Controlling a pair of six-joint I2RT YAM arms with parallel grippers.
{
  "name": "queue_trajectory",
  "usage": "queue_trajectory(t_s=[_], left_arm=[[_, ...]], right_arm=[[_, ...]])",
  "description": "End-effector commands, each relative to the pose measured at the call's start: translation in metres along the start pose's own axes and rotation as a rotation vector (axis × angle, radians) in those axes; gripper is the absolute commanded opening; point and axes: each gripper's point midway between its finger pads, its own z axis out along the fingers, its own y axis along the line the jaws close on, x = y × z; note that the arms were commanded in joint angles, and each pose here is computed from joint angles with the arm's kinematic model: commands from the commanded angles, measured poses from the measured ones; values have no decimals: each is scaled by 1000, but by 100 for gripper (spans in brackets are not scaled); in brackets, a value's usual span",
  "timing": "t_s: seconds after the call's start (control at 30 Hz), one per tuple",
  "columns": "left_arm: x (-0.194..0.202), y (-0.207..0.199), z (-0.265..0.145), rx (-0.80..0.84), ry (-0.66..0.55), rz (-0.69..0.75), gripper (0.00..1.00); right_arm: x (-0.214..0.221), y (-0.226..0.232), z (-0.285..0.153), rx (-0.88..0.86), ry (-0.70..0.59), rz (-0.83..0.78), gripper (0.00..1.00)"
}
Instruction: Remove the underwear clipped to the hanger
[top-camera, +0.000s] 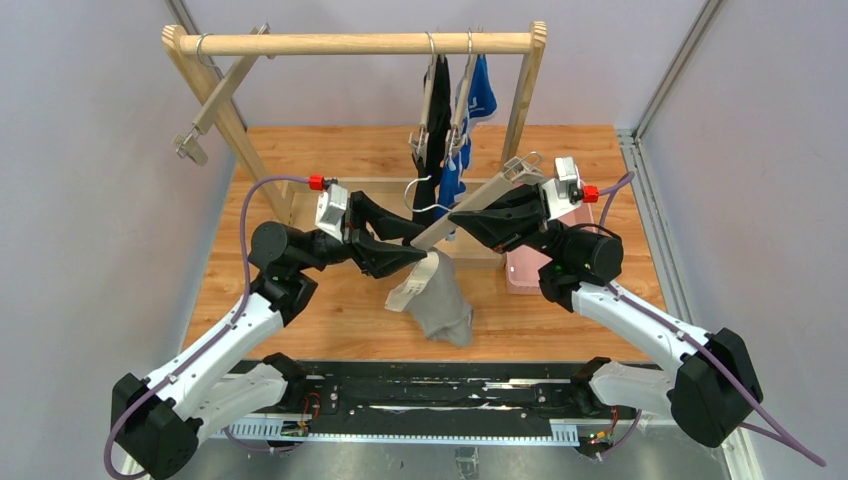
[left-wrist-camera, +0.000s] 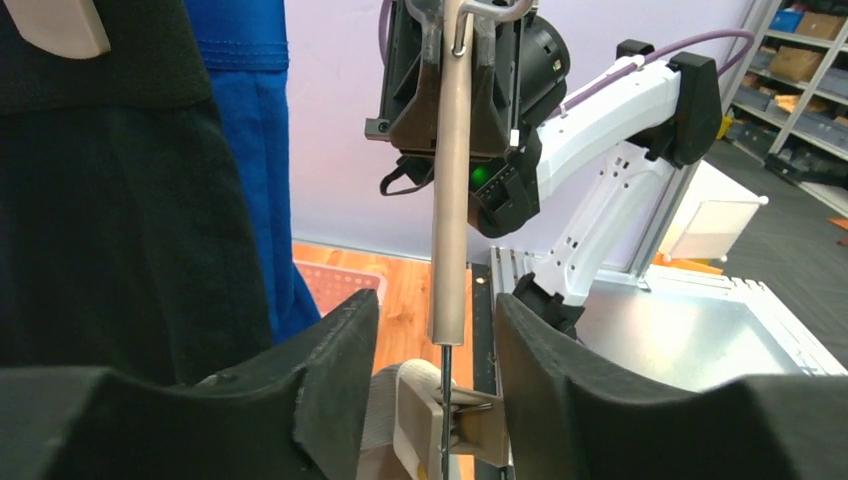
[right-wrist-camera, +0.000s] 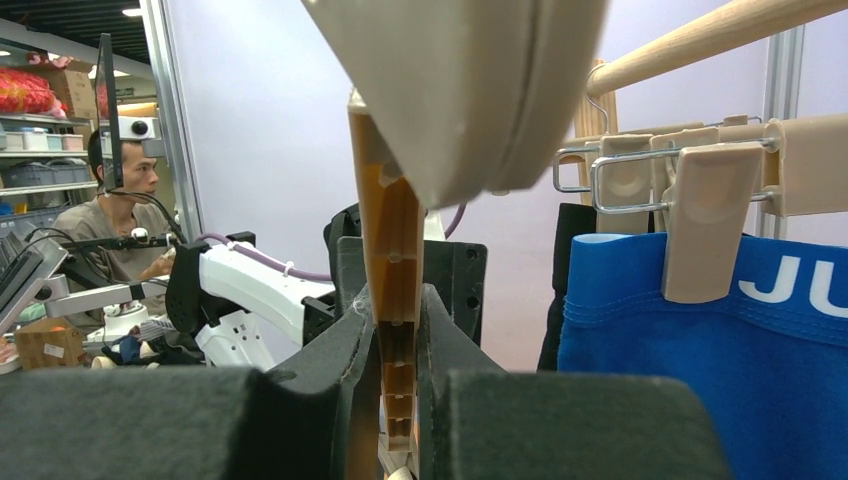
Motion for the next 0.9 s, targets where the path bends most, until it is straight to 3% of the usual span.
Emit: queue_trajectory(t_s=[0.0, 0.23, 0.37, 0.5, 0.6, 0.77, 0.87], left_arm=[[4, -3, -5, -9, 10, 25, 59], [7, -13, -11, 13, 20, 32, 69], [11, -14, -14, 5, 27, 23, 68], [16, -12, -16, -6, 37, 7, 58], [17, -11, -16, -10, 36, 1, 45], [20, -11, -16, -9, 43, -13, 42], [22, -11, -16, -7, 48, -19, 21]], right_arm=[[-20, 24, 6, -75, -52, -34, 1], [-24, 27, 7, -83, -55, -41, 1], [-25, 28, 8, -85, -52, -41, 1], [-26, 30, 8, -90, -46, -45, 1], [-25, 28, 8, -84, -42, -46, 1], [-25, 27, 9, -82, -40, -46, 1], [-24, 26, 9, -79, -39, -43, 1]])
